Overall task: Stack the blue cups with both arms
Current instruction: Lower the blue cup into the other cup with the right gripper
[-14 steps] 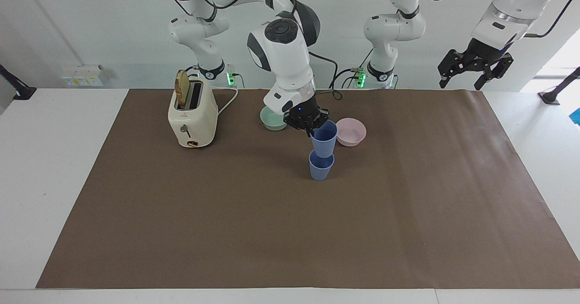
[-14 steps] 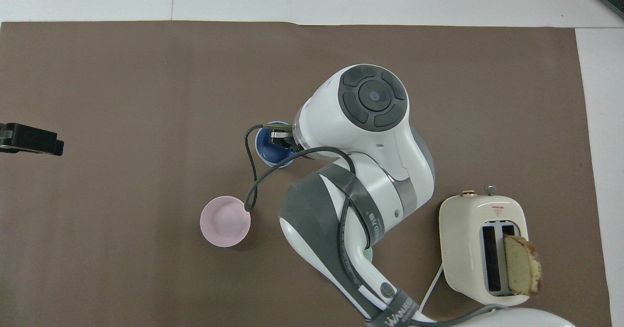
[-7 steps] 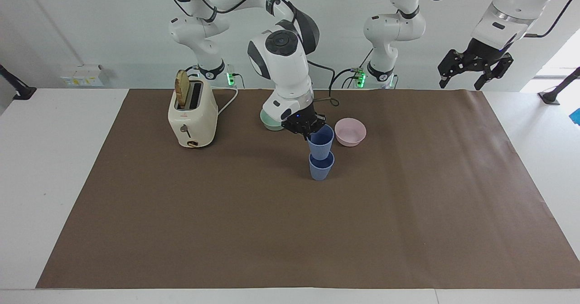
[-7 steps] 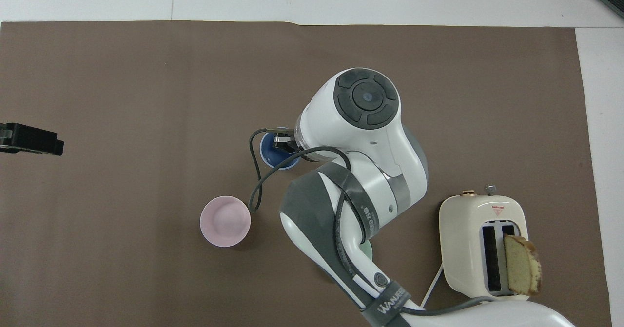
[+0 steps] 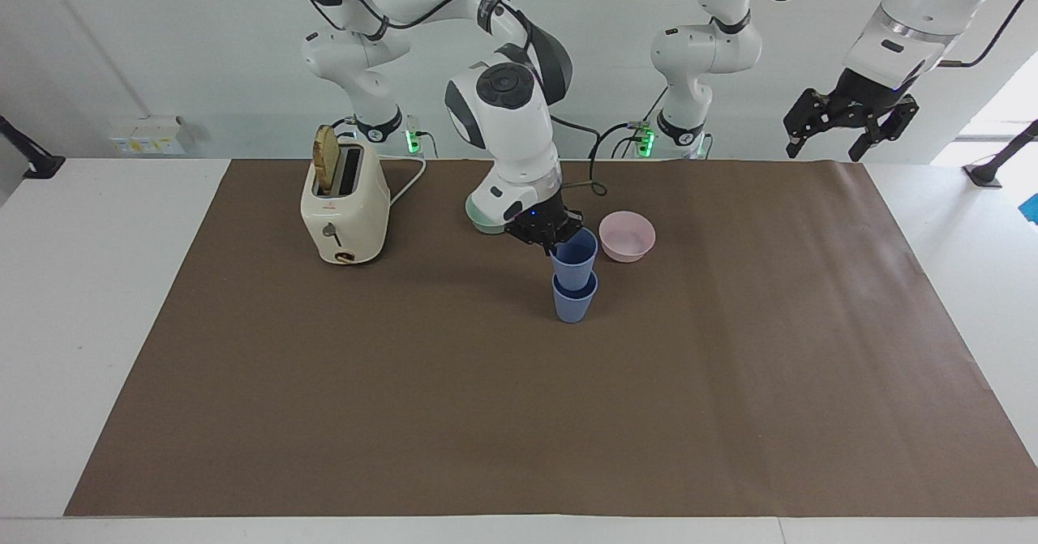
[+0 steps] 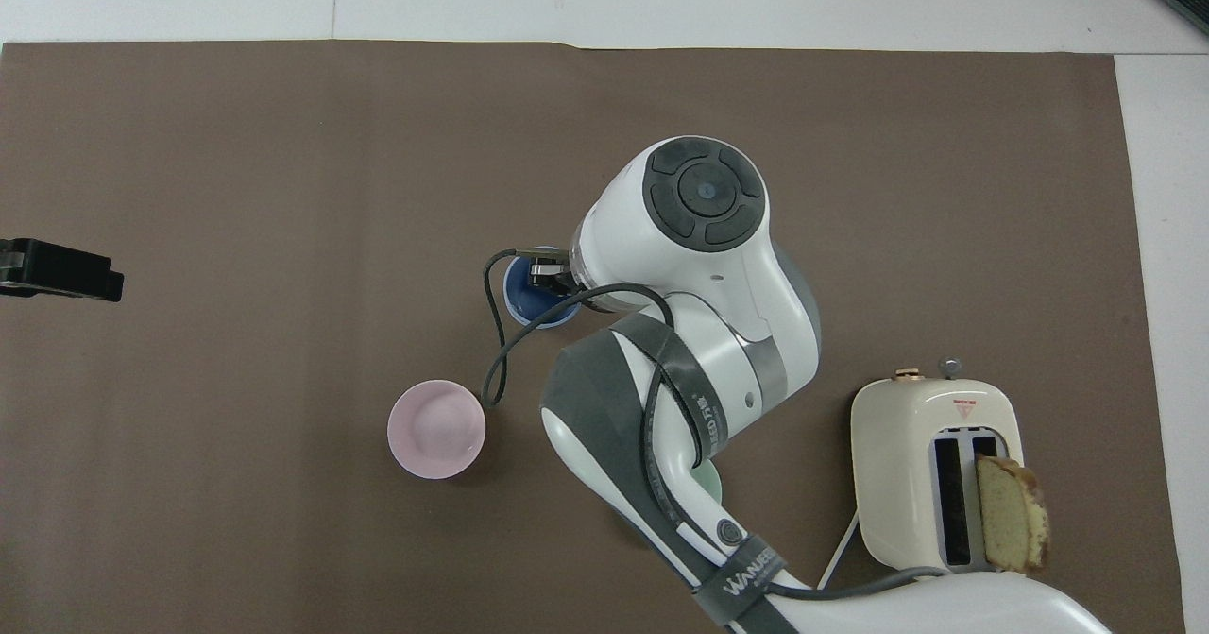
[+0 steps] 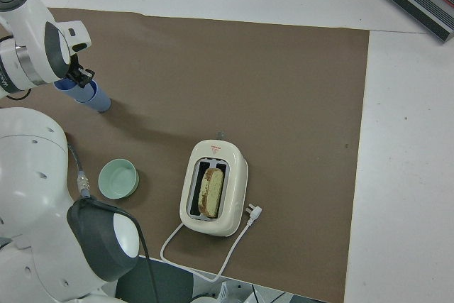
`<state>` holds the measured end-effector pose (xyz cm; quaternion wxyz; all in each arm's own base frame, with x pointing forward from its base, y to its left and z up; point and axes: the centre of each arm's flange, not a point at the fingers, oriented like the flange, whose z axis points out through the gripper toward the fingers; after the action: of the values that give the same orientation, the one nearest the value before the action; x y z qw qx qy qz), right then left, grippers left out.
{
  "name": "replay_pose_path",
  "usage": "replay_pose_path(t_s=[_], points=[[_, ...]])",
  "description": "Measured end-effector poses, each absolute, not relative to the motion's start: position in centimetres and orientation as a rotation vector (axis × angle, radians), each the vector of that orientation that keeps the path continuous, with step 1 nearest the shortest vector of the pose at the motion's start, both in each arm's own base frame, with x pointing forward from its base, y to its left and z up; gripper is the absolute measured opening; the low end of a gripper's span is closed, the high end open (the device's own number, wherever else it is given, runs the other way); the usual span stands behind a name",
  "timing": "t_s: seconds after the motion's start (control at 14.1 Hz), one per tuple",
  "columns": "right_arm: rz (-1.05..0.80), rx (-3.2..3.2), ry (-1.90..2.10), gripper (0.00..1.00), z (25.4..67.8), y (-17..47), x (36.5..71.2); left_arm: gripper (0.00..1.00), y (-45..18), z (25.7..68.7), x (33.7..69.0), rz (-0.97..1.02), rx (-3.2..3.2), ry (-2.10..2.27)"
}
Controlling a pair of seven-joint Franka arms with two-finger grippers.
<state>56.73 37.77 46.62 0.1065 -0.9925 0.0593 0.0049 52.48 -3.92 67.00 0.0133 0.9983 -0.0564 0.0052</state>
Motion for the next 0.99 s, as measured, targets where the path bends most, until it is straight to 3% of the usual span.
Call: replay_pose_path(t_s=[0.99], points=[[-0.016, -2.918, 0.16, 0.05, 42.5, 37.5, 58.7, 1.0, -3.9, 67.0, 52.5, 0.016, 3.11, -0.176]])
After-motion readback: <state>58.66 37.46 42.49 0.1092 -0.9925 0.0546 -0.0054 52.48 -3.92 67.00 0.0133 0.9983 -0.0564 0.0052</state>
